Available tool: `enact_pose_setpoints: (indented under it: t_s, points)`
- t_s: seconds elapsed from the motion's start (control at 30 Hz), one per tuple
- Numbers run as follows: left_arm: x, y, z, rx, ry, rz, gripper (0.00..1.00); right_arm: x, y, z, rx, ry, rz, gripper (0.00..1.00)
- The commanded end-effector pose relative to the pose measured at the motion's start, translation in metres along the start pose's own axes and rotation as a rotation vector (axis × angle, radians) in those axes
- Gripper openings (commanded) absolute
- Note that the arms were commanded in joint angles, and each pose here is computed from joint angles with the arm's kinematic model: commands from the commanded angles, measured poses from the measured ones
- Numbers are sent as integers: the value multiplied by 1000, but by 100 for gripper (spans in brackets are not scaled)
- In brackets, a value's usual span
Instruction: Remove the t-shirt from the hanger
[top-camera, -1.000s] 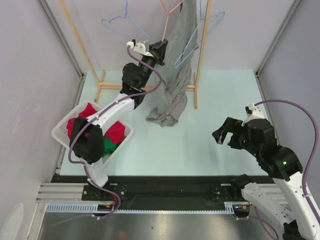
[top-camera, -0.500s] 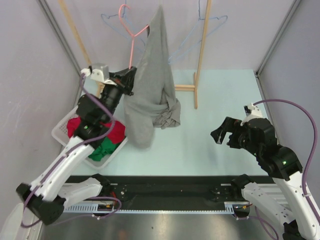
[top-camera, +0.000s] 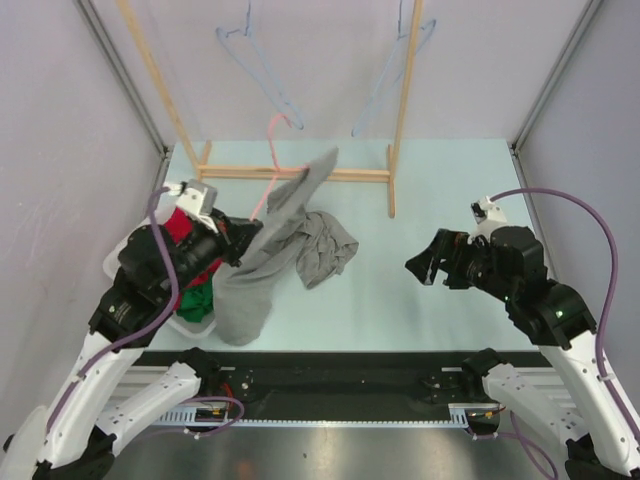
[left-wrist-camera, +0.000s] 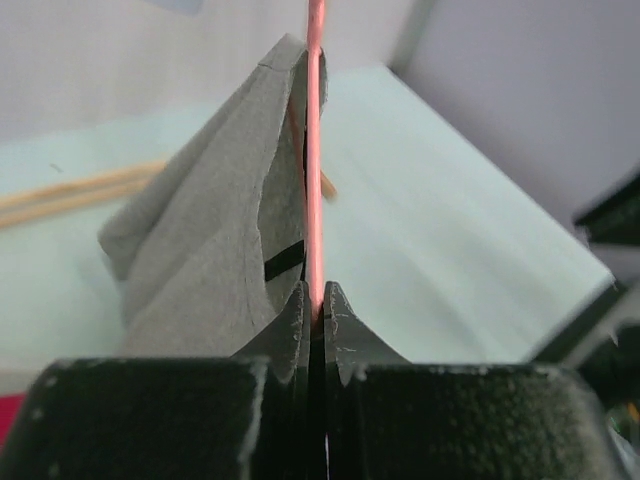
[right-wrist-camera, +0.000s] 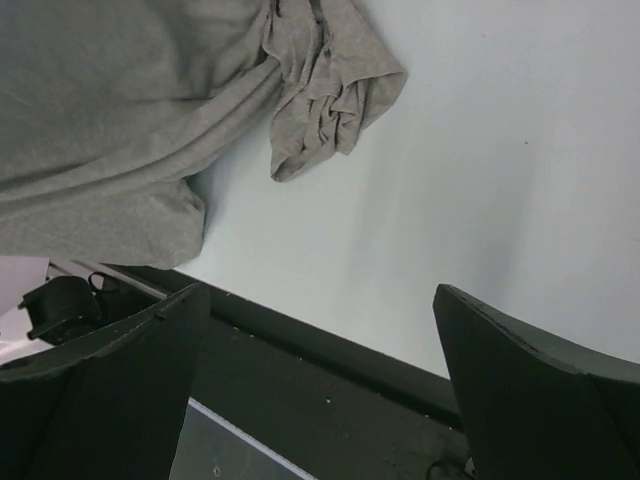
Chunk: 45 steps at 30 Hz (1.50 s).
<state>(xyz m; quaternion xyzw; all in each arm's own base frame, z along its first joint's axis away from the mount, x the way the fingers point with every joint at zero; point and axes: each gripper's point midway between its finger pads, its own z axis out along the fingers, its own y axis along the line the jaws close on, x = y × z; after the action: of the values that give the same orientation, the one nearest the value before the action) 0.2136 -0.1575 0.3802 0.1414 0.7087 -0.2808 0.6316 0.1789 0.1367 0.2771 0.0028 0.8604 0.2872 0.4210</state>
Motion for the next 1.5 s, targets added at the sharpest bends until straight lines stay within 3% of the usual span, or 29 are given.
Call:
enact_pose_setpoints:
  t_s: [0.0, 0.23, 0.4, 0.63, 0.77, 0.8, 0.87, 0.93, 0.97, 1.03, 1.07, 1.1, 1.2, 1.47]
  points:
    - [48, -47, -9, 271, 239, -78, 0, -21, 37, 8, -149, -34, -47, 100]
    - [87, -87, -17, 542, 379, -185, 0, -41, 96, 20, -230, -116, -116, 100]
    - [95, -104, -15, 639, 400, -260, 0, -45, 145, 33, -239, -157, -156, 99]
    - [100, -110, -16, 659, 411, -263, 1, -51, 165, 61, -150, -226, -129, 92]
    - [91, -111, -19, 664, 369, -254, 0, -39, 166, 72, -123, -227, -120, 79]
    - [90, -112, -20, 675, 366, -256, 0, -39, 166, 73, -120, -242, -116, 68]
    - [88, -113, -21, 678, 356, -252, 0, -31, 167, 78, -118, -233, -125, 58]
    - [88, -110, -18, 658, 351, -244, 0, -29, 164, 80, -98, -238, -120, 35]
    - [88, -108, -17, 642, 349, -244, 1, -29, 162, 80, -90, -240, -117, 19]
    - [88, -104, -14, 611, 335, -242, 20, -30, 152, 81, -42, -255, -103, 2]
    - [86, -103, -15, 603, 323, -237, 30, -32, 147, 79, -23, -265, -100, 0]
    - [88, -101, -14, 594, 324, -236, 47, -35, 139, 77, 12, -281, -97, 0]
    - [92, -92, -13, 537, 325, -212, 61, -46, 124, 61, 44, -325, -78, 0]
    - [119, -79, -10, 471, 391, -219, 68, -72, 78, 8, 55, -418, 30, 0]
